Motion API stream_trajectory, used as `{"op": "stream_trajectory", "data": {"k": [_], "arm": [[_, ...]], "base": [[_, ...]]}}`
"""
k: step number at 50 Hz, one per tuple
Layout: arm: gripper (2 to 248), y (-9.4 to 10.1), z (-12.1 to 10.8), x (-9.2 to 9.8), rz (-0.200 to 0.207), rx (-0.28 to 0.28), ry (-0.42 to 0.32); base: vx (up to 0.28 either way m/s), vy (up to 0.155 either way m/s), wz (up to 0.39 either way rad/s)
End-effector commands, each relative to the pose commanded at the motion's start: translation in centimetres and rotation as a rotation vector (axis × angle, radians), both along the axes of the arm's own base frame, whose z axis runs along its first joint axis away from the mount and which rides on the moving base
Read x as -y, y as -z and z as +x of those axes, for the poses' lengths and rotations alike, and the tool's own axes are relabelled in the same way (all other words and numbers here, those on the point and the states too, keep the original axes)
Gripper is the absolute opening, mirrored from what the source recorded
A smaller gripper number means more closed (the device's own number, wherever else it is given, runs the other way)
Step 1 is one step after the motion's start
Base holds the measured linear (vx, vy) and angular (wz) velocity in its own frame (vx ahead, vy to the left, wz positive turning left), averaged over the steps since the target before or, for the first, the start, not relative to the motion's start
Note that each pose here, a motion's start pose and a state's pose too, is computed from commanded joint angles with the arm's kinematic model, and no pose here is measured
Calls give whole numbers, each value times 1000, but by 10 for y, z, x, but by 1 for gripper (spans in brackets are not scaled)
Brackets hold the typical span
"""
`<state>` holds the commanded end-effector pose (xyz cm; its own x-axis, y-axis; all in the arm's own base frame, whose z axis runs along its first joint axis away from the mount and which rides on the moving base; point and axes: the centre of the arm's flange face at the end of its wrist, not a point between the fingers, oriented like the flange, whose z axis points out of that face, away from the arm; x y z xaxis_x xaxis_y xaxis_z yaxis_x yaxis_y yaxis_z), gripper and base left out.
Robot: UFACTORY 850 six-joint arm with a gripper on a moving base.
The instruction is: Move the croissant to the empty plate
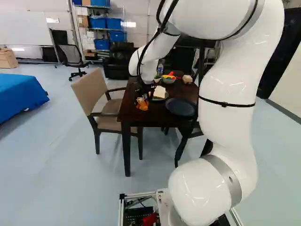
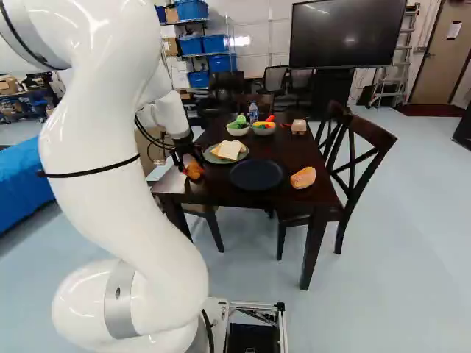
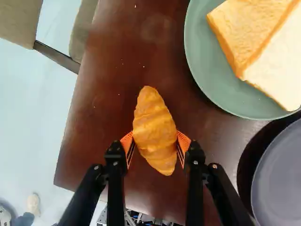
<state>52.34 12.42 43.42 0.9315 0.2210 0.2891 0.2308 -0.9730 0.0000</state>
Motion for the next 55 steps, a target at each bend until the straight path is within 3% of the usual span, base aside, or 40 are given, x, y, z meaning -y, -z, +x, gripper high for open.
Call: {"op": "stream_trajectory", "data": {"k": [24,55], "arm": [[130,-32,-12,5,13,55,5],[130,-74,-18,61,24,133,108]], "base": [[0,0,0],[0,0,0]]}}
